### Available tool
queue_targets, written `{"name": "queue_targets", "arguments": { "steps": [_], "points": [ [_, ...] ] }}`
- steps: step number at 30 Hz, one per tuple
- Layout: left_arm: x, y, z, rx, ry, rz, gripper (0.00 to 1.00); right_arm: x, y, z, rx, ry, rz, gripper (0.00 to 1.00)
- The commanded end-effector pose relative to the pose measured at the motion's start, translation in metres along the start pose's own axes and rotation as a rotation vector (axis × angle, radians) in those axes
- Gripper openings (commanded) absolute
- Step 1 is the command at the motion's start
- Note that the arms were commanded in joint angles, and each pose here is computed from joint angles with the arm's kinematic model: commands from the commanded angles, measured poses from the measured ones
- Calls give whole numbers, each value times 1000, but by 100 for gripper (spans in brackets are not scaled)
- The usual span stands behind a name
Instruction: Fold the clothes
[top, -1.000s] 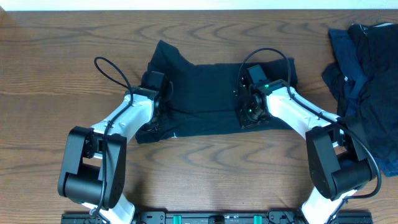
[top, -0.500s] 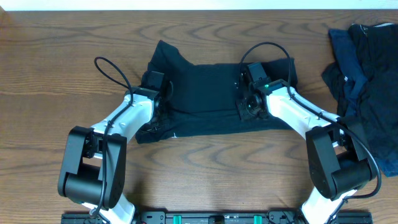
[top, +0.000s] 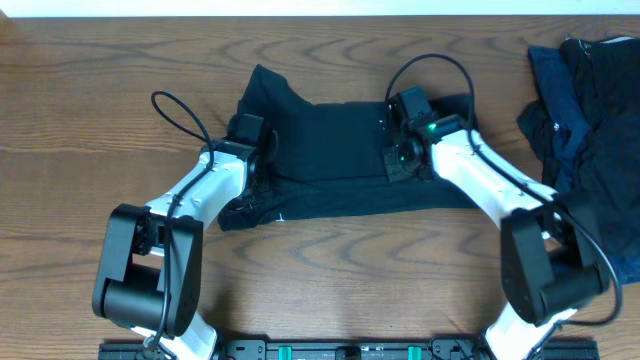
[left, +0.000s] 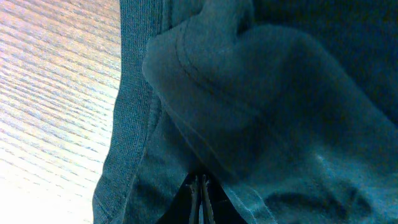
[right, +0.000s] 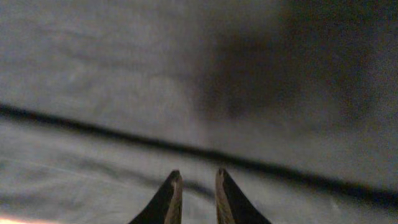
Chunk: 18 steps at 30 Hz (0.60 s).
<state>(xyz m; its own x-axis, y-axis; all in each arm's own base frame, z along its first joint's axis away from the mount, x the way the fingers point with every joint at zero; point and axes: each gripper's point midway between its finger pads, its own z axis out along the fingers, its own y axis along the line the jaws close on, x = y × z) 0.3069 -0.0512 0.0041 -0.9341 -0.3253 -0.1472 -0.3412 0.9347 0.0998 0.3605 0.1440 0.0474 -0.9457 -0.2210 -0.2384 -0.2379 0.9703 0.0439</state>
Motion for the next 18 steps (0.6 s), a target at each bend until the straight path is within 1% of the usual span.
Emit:
{"name": "queue_targets", "arguments": {
  "steps": [1, 3, 5, 6, 7, 8, 9, 13, 18],
  "points": [
    [-3, 2, -7, 11, -20, -18, 6, -2, -8, -29, 7, -14, 92, 18],
    [-3, 2, -7, 11, -20, -18, 6, 19, -13, -28, 24, 69, 138, 18],
    [-2, 2, -7, 10, -18, -18, 6, 38, -16, -22, 39, 131, 145, 18],
    [-2, 2, -7, 10, -18, -17, 6, 44, -18, -19, 46, 146, 145, 15],
    [-2, 2, -7, 10, -18, -18, 6, 52, -21, -13, 61, 161, 144, 7],
    [-3, 2, -8, 10, -19, -18, 6, 56, -24, -10, 73, 166, 146, 2],
    [-3, 2, -8, 11, -19, -17, 6, 59, -26, -6, 84, 167, 151, 1],
    [-4, 2, -11, 15, -26, -15, 6, 69, -38, 4, 127, 169, 194, 1],
    [-9, 1, -22, 39, -62, -23, 6, 71, -43, 12, 129, 157, 212, 1]
  ]
}}
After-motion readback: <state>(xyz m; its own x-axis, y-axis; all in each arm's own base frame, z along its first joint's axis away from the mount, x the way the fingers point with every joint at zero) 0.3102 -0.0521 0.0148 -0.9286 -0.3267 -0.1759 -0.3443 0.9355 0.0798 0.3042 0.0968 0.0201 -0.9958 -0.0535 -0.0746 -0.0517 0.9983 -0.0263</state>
